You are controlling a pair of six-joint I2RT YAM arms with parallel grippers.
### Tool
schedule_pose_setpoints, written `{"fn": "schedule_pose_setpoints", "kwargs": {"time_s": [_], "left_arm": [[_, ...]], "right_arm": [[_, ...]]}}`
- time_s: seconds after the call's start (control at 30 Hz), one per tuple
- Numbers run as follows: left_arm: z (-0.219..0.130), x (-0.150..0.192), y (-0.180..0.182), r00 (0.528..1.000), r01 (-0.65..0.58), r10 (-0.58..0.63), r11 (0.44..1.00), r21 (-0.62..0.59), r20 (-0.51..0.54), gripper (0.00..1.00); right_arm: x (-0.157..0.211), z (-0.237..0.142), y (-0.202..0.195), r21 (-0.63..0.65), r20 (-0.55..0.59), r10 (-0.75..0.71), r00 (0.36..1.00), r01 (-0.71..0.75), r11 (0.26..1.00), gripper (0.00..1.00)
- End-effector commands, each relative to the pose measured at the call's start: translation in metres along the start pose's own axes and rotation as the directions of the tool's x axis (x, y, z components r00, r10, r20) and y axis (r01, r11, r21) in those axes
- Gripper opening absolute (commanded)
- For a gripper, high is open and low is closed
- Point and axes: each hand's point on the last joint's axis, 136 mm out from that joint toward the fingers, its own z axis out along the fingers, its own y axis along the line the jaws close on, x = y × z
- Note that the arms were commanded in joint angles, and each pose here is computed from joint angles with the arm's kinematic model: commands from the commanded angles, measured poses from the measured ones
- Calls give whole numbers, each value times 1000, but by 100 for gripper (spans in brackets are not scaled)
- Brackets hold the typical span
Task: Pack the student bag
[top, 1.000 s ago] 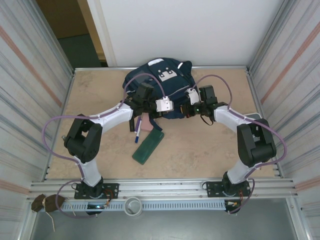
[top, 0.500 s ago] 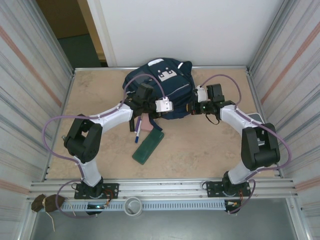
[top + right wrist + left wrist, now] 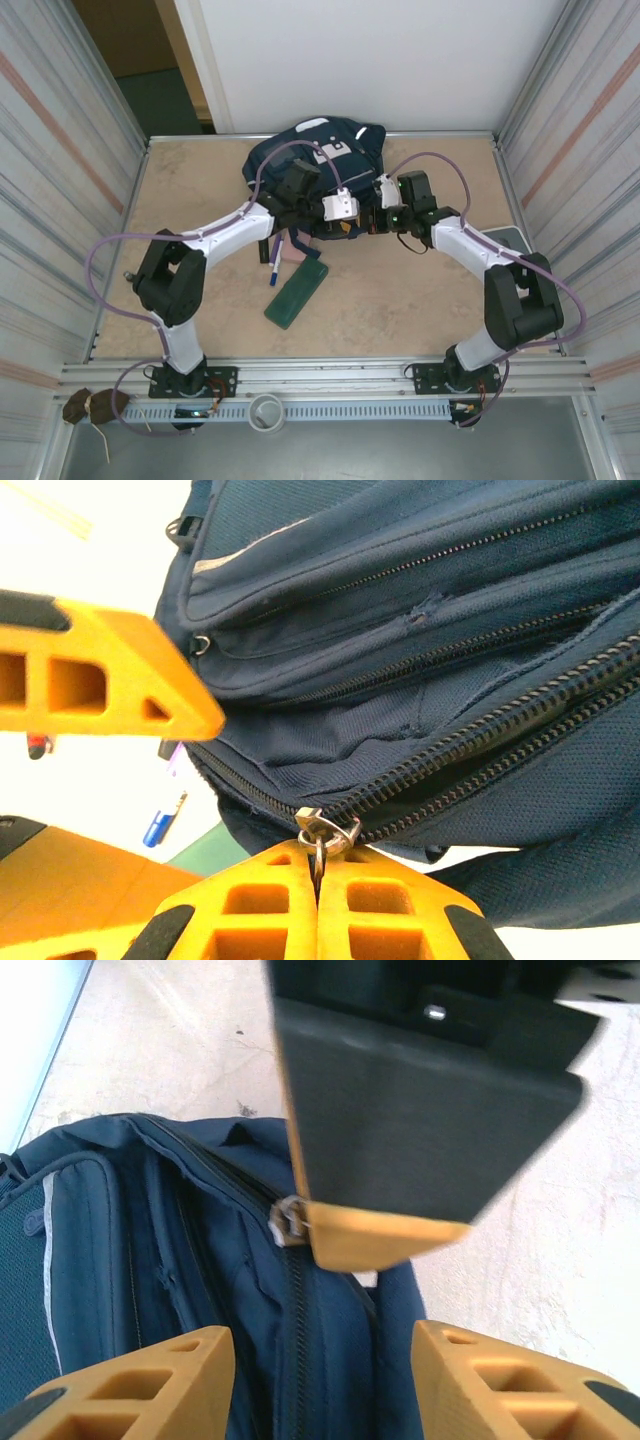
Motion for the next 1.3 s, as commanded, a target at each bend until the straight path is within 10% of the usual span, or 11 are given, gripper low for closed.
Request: {"fn": "schedule_pose_setpoints", "kwargs": {"time_s": [0.0, 0.23, 0.6, 0.87, 1.27], "left_arm": [[6, 6, 4, 998, 43, -43, 999, 18, -39, 45], [3, 12, 7, 998, 60, -58, 997, 45, -36, 25], [-1, 7, -6, 998, 57, -56, 992, 114, -8, 41], [-10, 7, -4, 999, 35, -35, 992, 120, -5, 1], [-45, 29, 15, 1000, -13, 14, 999, -32, 17, 0]], "right_arm": [[-9, -18, 38, -118, 49, -33, 998, 39, 992, 0], [-4, -30, 37, -108, 75, -30, 997, 38, 993, 0], [-15, -43, 49, -140, 144, -25, 989, 45, 989, 0], [-9, -44, 37, -93, 113, -8, 994, 19, 995, 0], [22, -42, -49, 163, -35, 171, 985, -163, 973, 0]]}}
